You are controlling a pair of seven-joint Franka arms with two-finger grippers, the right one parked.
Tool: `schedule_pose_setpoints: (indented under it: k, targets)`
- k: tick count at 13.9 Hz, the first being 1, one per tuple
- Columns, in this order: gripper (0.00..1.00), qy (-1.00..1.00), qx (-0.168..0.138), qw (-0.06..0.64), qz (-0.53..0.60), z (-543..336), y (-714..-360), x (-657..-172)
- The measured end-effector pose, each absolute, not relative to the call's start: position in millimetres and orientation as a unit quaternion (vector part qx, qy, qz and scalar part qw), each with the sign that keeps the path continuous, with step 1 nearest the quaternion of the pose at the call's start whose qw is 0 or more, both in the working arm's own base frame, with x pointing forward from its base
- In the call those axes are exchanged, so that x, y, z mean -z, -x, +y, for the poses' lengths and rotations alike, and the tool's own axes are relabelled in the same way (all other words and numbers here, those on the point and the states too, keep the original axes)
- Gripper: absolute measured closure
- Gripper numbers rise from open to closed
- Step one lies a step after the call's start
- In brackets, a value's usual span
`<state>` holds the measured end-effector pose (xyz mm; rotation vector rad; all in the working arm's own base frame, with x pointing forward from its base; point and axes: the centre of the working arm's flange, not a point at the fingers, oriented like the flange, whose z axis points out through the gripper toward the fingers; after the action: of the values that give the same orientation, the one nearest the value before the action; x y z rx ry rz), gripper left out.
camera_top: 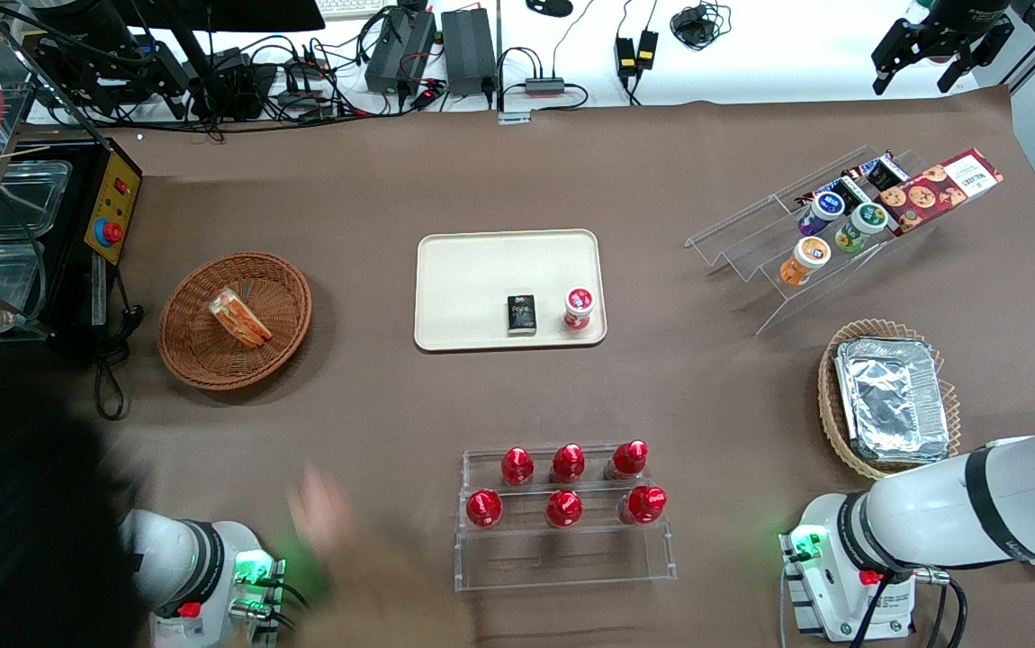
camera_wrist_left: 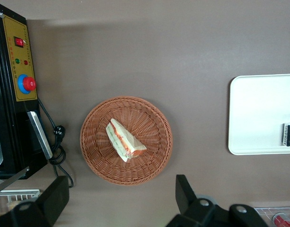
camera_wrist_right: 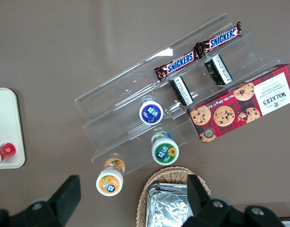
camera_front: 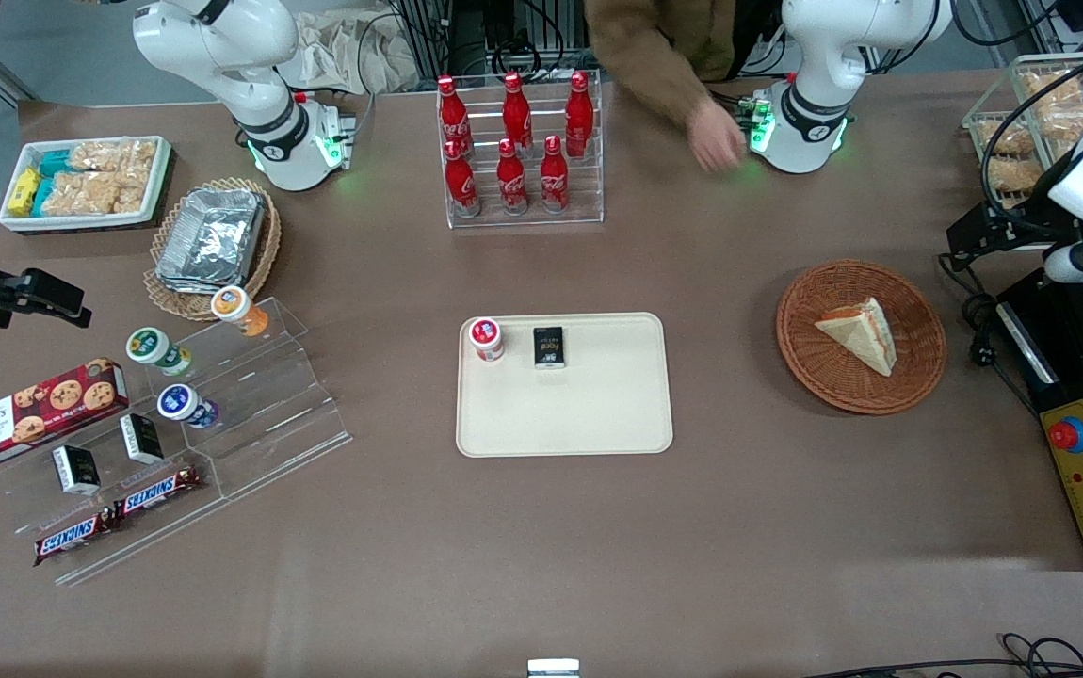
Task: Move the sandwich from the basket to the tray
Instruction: 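Move the left gripper down over the sandwich in the wicker basket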
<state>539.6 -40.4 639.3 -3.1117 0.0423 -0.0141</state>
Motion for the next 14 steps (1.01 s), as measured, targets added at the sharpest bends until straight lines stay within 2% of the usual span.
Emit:
schedule_pose_setpoints:
  k: [4, 7, 11, 14]
  targets:
    - [0.00, 1.000, -0.003, 0.015, 0.011, -38.0, -538.5, -637.6]
    - [0.00, 0.999, -0.025, 0.018, -0.009, -34.9, -534.8, -632.5]
    - [0.00, 0.981, -0.061, 0.031, -0.179, -25.7, -534.1, -592.5]
    - [0.00, 0.962, -0.052, 0.034, -0.268, -21.3, -533.5, -540.0]
